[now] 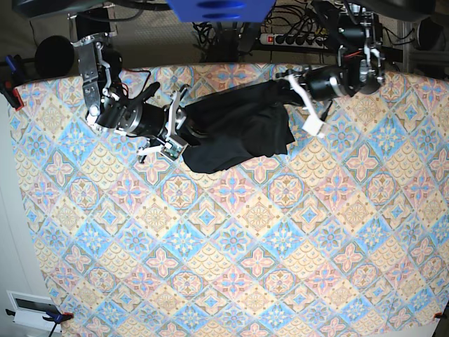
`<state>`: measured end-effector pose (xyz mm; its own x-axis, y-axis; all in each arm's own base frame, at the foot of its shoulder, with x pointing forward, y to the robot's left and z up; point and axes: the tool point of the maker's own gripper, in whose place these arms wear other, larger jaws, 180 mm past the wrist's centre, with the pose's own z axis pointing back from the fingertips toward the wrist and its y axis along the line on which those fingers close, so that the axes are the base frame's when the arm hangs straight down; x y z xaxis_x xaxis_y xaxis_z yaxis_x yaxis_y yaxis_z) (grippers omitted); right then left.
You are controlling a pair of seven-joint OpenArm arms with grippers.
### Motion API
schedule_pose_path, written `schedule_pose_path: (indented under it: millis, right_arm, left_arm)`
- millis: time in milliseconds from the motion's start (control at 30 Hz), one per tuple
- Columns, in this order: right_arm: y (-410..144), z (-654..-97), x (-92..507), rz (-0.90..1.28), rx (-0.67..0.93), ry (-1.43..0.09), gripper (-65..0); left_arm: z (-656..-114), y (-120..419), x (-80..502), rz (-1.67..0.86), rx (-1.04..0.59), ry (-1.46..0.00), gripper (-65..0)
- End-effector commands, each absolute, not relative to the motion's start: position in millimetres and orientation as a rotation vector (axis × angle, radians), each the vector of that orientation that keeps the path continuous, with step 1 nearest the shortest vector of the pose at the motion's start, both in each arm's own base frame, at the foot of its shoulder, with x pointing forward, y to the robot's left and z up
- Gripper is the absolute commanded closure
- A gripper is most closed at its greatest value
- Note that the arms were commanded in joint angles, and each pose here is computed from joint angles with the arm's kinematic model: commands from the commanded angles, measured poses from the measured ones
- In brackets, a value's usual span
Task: Layout the t-shirt on the table in an organized manner, then fold the t-shirt properly
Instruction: 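Fold the strip in half, bringing both grippers together over the middle, then regrasp the folded black bundle ends with both grippers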
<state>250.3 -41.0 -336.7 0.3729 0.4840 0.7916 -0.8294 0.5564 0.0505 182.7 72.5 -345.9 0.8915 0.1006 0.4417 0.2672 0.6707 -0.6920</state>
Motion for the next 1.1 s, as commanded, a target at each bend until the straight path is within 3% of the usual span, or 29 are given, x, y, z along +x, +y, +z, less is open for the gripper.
schedule_pose_path:
  millis: [0,200,467,700,967,1067]
  right_arm:
    - [-42.6,-327.6,253.4,0.888,0.495,-0.849,-14.4]
    - [-56.1,-347.2,238.2,0.934,0.391,-0.780,-14.5]
    - [-39.1,-350.2,227.6,0.983,0.426,-0.764,-14.5]
    - [-38.7,-349.6,228.4,0.985,0.426,-0.766,-16.1]
    - [-21.2,-353.6,215.3,1.046,0.462,-0.741,-16.4]
    - [-25.3,-369.4,206.2,1.132,0.380,-0.685,-16.4]
  left_arm:
    - [-337.5,75.7,182.9,-0.096,-0.857,-0.496,0.0]
    - [-341.9,89.7,176.2,-0.105,-0.827,-0.469,0.0]
    - [-378.7,73.3,153.4,-0.175,-0.755,-0.339,0.0]
    - [-396.6,52.3,135.0,-0.192,-0.787,-0.267,0.0]
    - [-390.1,50.0,128.6,-0.190,-0.801,-0.276,0.0]
    - [-382.9,52.7,124.6,-0.192,-0.792,-0.294,0.0]
